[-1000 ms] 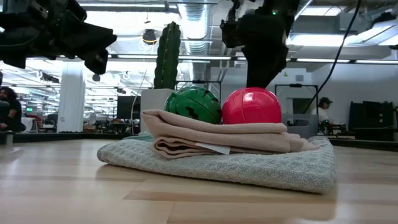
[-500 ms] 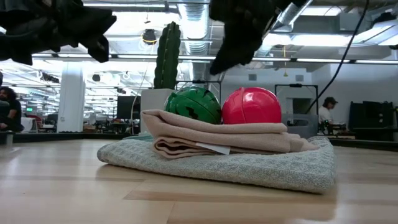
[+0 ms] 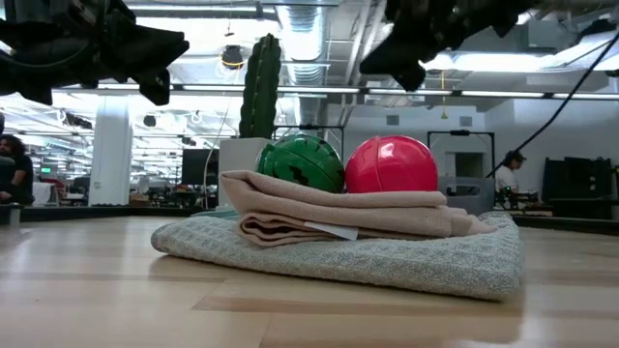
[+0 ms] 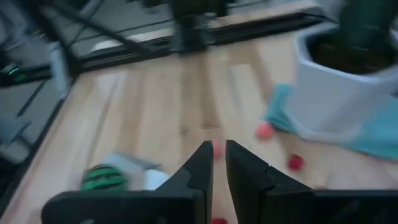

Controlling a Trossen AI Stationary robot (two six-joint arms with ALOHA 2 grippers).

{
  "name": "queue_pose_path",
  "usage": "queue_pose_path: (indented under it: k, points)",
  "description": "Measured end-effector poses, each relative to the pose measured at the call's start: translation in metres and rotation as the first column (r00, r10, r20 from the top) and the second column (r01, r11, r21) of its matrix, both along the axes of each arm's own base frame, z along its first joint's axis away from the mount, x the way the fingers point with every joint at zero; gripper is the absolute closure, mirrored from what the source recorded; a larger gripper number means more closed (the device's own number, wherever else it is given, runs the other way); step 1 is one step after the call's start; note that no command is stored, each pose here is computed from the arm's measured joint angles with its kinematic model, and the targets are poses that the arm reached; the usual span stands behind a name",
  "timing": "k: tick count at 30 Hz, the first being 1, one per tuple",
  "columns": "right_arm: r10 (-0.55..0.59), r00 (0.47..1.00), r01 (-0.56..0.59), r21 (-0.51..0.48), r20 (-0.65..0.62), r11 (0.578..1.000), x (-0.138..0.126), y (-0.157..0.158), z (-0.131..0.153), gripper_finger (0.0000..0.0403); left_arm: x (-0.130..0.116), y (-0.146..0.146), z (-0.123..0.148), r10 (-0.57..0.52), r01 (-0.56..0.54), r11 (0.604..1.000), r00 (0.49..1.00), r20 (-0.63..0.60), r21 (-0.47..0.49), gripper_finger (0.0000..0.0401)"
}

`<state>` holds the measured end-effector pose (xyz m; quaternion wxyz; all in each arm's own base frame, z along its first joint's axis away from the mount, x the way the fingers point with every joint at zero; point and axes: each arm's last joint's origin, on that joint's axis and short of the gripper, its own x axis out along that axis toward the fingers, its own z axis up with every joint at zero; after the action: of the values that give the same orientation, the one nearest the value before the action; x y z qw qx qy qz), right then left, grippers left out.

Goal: Pick and placing Produce into tupperware

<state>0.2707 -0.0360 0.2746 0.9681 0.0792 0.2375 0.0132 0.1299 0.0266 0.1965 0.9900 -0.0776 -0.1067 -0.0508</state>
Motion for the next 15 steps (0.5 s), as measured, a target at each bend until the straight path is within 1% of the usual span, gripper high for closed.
queue_pose_path:
  k: [3, 5, 6, 9, 12, 15]
  points:
    - [-0.081, 0.995, 0.088, 0.147, -0.056, 0.985, -0.003, -0.001, -0.009, 0.0337, 0.0, 0.0, 0.0, -0.001, 0.001, 1.0, 1.0, -0.001, 0.0, 0.0356]
    - [-0.103, 0.987, 0.132, 0.264, -0.121, 0.955, -0.003, 0.002, -0.016, 0.0337, 0.0, 0.0, 0.0, -0.001, 0.001, 1.0, 1.0, -0.003, -0.001, 0.0356]
    - [-0.098, 0.983, 0.139, 0.29, -0.153, 0.947, -0.003, 0.006, -0.021, 0.0337, 0.0, 0.0, 0.0, -0.001, 0.001, 1.0, 1.0, -0.005, -0.002, 0.0356]
    - [-0.061, 0.977, 0.127, 0.322, -0.206, 0.938, 0.002, 0.018, -0.03, 0.0337, 0.0, 0.0, 0.0, 0.003, -0.003, 1.0, 1.0, -0.004, 0.001, 0.0356]
    - [-0.03, 0.972, 0.118, 0.37, -0.235, 0.921, 0.006, 0.033, -0.035, 0.0337, 0.0, 0.0, -0.001, 0.01, -0.01, 1.0, 1.0, -0.005, 0.002, 0.0356]
    - [-0.009, 0.966, 0.111, 0.383, -0.259, 0.917, 0.009, 0.041, -0.041, 0.0337, 0.0, 0.0, -0.002, 0.013, -0.012, 1.0, 1.0, -0.016, 0.011, 0.0356]
